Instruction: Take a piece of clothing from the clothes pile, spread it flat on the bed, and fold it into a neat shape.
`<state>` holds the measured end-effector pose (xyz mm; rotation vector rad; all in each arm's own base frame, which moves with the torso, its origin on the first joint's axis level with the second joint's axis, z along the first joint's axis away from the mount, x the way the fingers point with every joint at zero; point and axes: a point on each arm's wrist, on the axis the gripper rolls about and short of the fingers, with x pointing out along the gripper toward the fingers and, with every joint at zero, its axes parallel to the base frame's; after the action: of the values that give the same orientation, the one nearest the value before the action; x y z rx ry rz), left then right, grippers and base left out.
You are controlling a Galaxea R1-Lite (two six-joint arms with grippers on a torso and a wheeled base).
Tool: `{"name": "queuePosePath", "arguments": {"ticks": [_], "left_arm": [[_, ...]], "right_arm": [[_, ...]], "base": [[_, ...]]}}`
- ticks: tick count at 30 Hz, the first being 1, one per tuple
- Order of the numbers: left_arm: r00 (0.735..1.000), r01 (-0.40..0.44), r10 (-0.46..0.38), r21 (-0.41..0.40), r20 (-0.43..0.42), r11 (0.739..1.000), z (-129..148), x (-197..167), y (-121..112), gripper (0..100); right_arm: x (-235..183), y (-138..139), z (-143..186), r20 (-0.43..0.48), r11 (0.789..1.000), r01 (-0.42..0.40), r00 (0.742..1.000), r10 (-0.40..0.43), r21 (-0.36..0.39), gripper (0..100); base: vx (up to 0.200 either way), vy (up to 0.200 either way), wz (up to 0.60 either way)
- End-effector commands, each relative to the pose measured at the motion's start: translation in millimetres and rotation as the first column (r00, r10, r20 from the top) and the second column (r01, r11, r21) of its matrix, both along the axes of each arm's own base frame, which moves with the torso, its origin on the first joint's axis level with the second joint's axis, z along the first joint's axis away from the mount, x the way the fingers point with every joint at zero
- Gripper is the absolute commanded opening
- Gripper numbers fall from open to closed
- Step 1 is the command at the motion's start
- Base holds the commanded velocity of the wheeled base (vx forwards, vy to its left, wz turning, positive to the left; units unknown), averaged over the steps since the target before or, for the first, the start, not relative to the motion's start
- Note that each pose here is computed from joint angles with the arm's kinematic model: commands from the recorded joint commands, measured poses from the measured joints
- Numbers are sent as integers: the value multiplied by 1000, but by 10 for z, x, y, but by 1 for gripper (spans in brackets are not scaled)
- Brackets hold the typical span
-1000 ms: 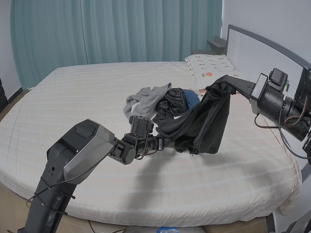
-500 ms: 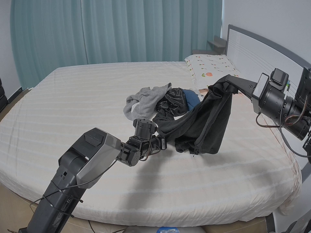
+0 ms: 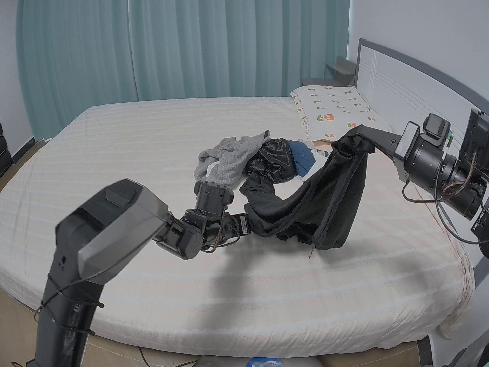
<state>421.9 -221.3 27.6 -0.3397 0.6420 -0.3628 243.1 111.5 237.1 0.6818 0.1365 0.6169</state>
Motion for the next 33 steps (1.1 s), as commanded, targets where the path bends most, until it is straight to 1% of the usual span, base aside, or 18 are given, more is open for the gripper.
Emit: {"name": "queuePosePath", "arguments": {"ticks": [1,3,4,5,7,8,10,13,15,17,20,22,23,25,27,28,30,33], "left_arm": [[995,-57,68,-135,72,989,1126,-619,407,0],[991,-95,107,-135,85,986,1312,-756,529,0],[991,-95,107,-135,85,986,1312,-756,529,0],[980,-165,177,-124,93,978,1450,-839,593,0],[971,-204,222,-170,93,964,1571,-913,641,0],[971,-204,222,-170,93,964,1571,-913,641,0],[961,-206,245,-262,128,943,1882,-1071,716,0],[952,-186,247,-300,179,935,2119,-1215,780,0],[947,-175,247,-319,203,932,2227,-1311,815,0],[947,-173,248,-325,204,930,2247,-1358,838,0],[968,-170,213,-280,130,945,1966,-1468,874,0],[978,-160,188,-259,89,953,1829,-1509,869,0],[984,-153,169,-236,49,960,1697,-1532,861,0],[987,-152,162,-233,21,960,1603,-1553,849,0],[986,-161,165,-245,-2,956,1525,-1540,832,0],[986,-166,166,-271,-24,948,1446,-1524,786,0],[987,-163,157,-293,-45,942,1332,-1522,720,0],[989,-151,144,-302,-44,941,1236,-1536,673,0]], "right_arm": [[287,40,-218,-68,999,26,997,-28,-31,0],[361,64,-195,-56,999,34,998,-35,-29,0],[361,64,-195,-56,999,34,998,-35,-29,0],[416,60,-122,-30,999,44,999,-44,-20,0],[447,56,-5,9,999,52,999,-52,-1,0],[447,56,-5,9,999,52,999,-52,-1,0],[449,46,248,98,998,56,993,-60,42,0],[431,-22,473,188,994,70,979,-84,83,0],[426,-56,461,195,994,71,977,-86,85,0],[432,-64,396,176,994,75,980,-88,78,0],[448,-31,-136,5,998,64,998,-65,9,0],[468,-4,-334,-54,998,58,997,-59,-12,0],[499,23,-490,-97,998,54,994,-56,-19,0],[535,93,-663,-154,999,42,987,-43,-5,0],[541,131,-755,-186,999,37,982,-34,10,0],[534,182,-888,-235,1000,24,972,-20,15,0],[495,273,-1057,-291,1000,-6,957,6,1,0],[498,375,-1190,-322,999,-32,946,30,-1,0]], "base": [[0,0,0],[0,0,0],[0,0,0],[0,0,0],[0,0,0],[0,0,0],[0,0,0],[0,0,0],[0,0,0],[0,0,0],[0,0,0],[0,0,0],[0,0,0],[0,0,0],[0,0,0],[0,0,0],[0,0,0],[0,0,0]]}}
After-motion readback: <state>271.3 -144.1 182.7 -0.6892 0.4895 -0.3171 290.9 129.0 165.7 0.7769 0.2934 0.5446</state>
